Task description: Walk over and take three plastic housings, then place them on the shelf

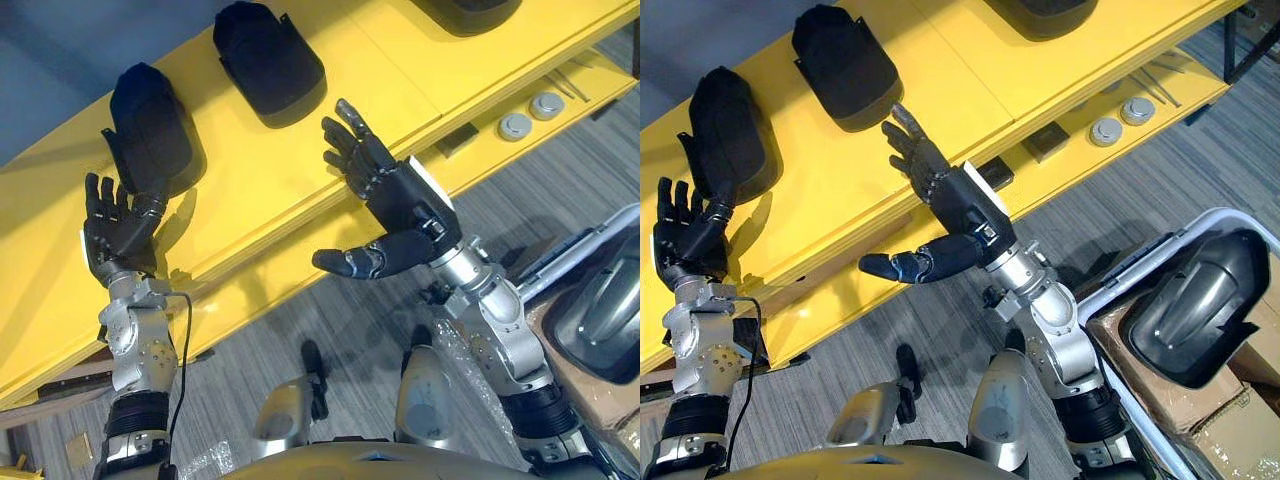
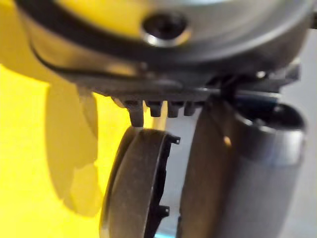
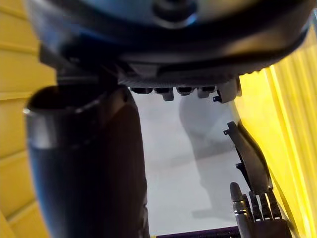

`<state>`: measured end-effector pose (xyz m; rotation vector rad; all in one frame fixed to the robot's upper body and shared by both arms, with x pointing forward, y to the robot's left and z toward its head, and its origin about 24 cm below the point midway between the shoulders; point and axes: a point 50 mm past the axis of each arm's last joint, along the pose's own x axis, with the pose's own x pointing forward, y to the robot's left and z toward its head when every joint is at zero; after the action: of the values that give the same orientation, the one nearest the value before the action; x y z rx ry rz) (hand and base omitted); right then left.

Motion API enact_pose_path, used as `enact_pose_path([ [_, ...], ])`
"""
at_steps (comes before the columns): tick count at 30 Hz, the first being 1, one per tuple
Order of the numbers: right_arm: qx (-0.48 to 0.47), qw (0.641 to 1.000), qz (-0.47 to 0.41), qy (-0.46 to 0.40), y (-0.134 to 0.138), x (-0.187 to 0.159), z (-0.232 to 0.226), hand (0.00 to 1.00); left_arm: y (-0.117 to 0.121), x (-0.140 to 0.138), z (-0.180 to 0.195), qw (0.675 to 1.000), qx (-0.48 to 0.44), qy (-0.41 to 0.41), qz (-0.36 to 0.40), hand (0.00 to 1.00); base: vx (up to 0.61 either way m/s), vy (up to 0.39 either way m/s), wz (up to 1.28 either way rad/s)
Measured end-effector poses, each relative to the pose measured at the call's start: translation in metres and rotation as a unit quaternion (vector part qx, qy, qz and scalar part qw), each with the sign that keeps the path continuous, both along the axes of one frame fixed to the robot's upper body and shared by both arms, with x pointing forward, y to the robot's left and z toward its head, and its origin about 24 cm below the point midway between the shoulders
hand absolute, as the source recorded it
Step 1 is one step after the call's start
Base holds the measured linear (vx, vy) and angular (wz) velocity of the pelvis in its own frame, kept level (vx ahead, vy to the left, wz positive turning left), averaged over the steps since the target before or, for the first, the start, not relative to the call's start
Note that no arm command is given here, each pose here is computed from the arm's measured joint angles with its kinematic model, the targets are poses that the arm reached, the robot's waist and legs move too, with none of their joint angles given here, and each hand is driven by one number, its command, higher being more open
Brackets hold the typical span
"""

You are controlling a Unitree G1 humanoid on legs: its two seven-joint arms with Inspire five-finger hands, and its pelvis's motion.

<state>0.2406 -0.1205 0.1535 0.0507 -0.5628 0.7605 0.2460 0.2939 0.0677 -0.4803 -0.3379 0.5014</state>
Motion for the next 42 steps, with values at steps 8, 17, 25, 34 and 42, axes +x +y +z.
enact_pose_path([
  [8,-0.033,0.998,-0.051,-0.008,0.0,0.0,-0.005,1.0,0.003,-0.014,0.009,0.99,0.088,0.048,0.098,1.0,0.0,-0.007,0.12],
  [17,0.018,0.978,-0.2,0.057,-0.013,-0.009,-0.034,1.0,-0.04,-0.073,0.051,0.985,0.126,-0.066,0.095,1.0,0.04,0.022,0.1],
  [25,0.075,0.892,-0.443,0.054,-0.08,-0.015,-0.033,1.0,-0.083,-0.077,0.078,0.967,0.192,-0.16,-0.057,1.0,0.02,0.029,-0.24],
  [34,0.082,0.709,-0.695,0.081,-0.164,-0.099,-0.053,1.0,-0.126,-0.059,0.102,0.928,0.198,-0.244,-0.2,1.0,0.01,0.022,-0.85],
  [42,0.15,0.766,-0.594,0.194,-0.148,-0.115,-0.083,1.0,-0.142,-0.032,0.098,0.942,0.171,-0.205,-0.202,1.0,-0.02,-0.031,-0.44],
])
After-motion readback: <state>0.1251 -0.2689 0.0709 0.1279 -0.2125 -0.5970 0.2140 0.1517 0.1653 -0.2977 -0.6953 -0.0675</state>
